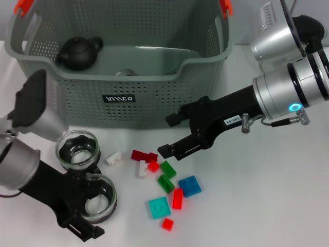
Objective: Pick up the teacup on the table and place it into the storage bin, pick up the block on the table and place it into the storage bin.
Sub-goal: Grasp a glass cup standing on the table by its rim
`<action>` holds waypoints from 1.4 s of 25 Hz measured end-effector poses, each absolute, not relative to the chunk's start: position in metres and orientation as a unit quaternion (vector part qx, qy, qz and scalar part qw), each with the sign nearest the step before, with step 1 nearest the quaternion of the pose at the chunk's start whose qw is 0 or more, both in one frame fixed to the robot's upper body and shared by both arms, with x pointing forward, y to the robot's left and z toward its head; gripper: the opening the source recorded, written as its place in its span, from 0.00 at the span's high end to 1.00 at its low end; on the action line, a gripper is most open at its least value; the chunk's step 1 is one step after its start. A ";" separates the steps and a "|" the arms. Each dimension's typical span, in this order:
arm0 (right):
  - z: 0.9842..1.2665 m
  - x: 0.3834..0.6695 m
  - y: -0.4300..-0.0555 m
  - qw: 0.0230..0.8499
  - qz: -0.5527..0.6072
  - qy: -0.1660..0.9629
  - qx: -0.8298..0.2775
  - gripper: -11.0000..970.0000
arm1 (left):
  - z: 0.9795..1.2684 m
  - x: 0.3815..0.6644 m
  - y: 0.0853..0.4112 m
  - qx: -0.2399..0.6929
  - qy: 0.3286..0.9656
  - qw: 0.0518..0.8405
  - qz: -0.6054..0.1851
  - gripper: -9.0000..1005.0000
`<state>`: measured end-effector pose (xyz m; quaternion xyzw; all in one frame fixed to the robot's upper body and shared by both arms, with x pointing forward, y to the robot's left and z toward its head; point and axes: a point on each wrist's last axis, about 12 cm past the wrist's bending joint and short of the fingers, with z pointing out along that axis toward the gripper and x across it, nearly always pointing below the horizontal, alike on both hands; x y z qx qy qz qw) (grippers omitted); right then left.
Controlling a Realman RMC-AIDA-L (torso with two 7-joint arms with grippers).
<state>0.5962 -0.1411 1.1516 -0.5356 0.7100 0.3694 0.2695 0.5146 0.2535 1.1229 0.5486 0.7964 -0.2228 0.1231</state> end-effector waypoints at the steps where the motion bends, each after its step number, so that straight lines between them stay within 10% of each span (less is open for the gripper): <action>1: 1.152 0.596 -0.141 0.270 0.369 0.710 -0.536 0.04 | 1.122 0.515 0.252 0.551 0.796 0.122 -0.220 0.13; 28: 1.154 0.601 -0.147 0.289 0.361 0.713 -0.528 0.05 | 1.111 0.522 0.230 0.572 0.793 0.099 -0.184 0.24; 35: 1.155 0.602 -0.149 0.293 0.362 0.713 -0.524 0.05 | 1.112 0.523 0.228 0.569 0.795 0.096 -0.185 0.53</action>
